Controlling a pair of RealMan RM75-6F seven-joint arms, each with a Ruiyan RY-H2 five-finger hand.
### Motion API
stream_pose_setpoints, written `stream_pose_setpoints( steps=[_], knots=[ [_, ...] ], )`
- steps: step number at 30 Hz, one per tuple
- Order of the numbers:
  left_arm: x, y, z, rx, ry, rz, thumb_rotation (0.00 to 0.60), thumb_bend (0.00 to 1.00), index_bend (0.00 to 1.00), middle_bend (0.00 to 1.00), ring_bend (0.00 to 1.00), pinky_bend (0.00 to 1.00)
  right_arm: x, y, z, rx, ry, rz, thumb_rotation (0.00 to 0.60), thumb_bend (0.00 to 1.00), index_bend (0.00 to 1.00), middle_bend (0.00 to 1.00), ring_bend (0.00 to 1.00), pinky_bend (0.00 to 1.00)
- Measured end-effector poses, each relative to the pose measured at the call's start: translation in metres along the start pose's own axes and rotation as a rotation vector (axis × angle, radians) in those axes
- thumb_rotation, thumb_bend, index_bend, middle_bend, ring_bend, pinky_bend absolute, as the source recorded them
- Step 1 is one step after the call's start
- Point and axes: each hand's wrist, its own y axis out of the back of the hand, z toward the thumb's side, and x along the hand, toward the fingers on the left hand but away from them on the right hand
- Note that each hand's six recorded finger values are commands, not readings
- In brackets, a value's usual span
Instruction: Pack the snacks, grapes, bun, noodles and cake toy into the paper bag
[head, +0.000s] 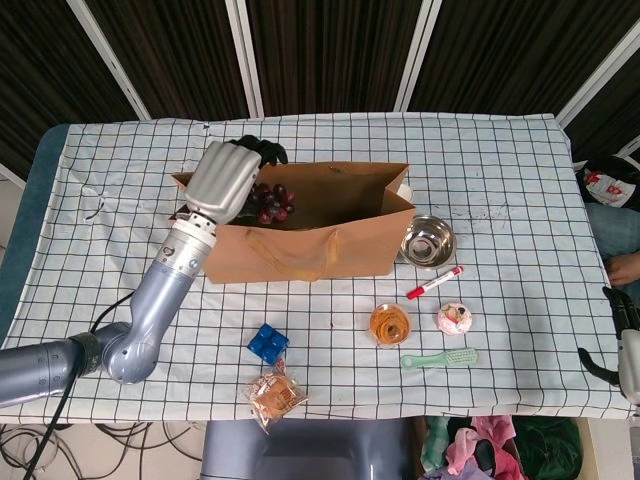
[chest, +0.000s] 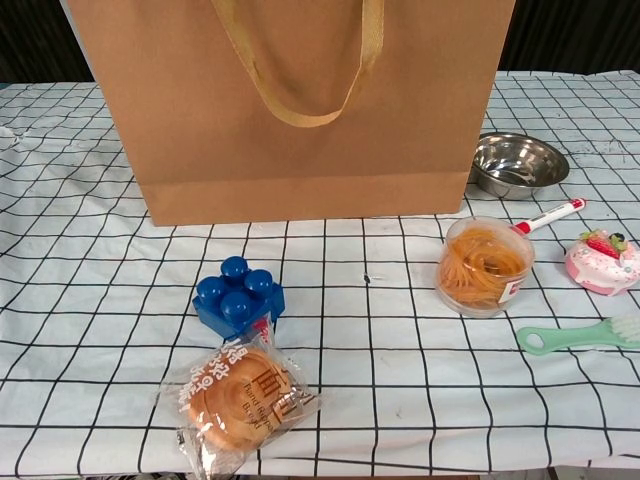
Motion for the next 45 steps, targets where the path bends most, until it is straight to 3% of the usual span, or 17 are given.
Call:
stream_pose_setpoints(
  steps=[3, 8, 20, 29, 32, 35, 39, 45],
  knots=[
    [-0.003, 0.001, 0.004, -0.002, -0.007, -0.012, 0.600, 0.01, 0.21, 0.20, 0.05, 0.28, 0.000, 0.001, -0.001, -0.002, -0.004, -0.002, 0.600, 0.19, 0.08, 0.09, 0.20, 0.25],
    [-0.011, 0.013, 0.005, -0.019, -0.011, -0.011, 0.600, 0.01, 0.19, 0.16, 0.02, 0.21, 0.000, 0.002, 0.000, -0.005, -0.003, -0.003, 0.600, 0.19, 0.08, 0.09, 0.20, 0.25],
    [-0.049, 0.061, -0.040, 0.081, 0.070, 0.073, 0.600, 0.02, 0.18, 0.16, 0.02, 0.20, 0.001, 0.001, 0.001, 0.008, -0.001, -0.004, 0.600, 0.19, 0.08, 0.09, 0.20, 0.25],
    [-0.108, 0.063, -0.053, 0.087, 0.054, 0.104, 0.600, 0.06, 0.18, 0.17, 0.03, 0.20, 0.001, 0.003, -0.002, 0.017, -0.016, -0.018, 0.600, 0.19, 0.08, 0.09, 0.20, 0.25],
    [-0.141, 0.053, -0.064, 0.102, 0.044, 0.116, 0.600, 0.06, 0.18, 0.16, 0.03, 0.19, 0.001, 0.003, -0.002, 0.020, -0.018, -0.018, 0.600, 0.19, 0.08, 0.09, 0.20, 0.25],
    [-0.185, 0.029, -0.078, 0.111, 0.018, 0.095, 0.600, 0.06, 0.16, 0.16, 0.03, 0.19, 0.001, 0.003, -0.003, 0.022, -0.020, -0.019, 0.600, 0.19, 0.08, 0.09, 0.20, 0.25],
    [-0.244, -0.019, -0.103, 0.096, 0.003, -0.016, 0.600, 0.06, 0.14, 0.16, 0.03, 0.19, 0.001, 0.004, -0.002, 0.023, -0.019, -0.023, 0.600, 0.19, 0.08, 0.09, 0.20, 0.25],
    [-0.299, -0.084, -0.129, 0.047, -0.010, -0.172, 0.600, 0.06, 0.12, 0.14, 0.01, 0.15, 0.001, 0.004, -0.002, 0.024, -0.022, -0.023, 0.600, 0.19, 0.08, 0.09, 0.20, 0.25]
  ],
)
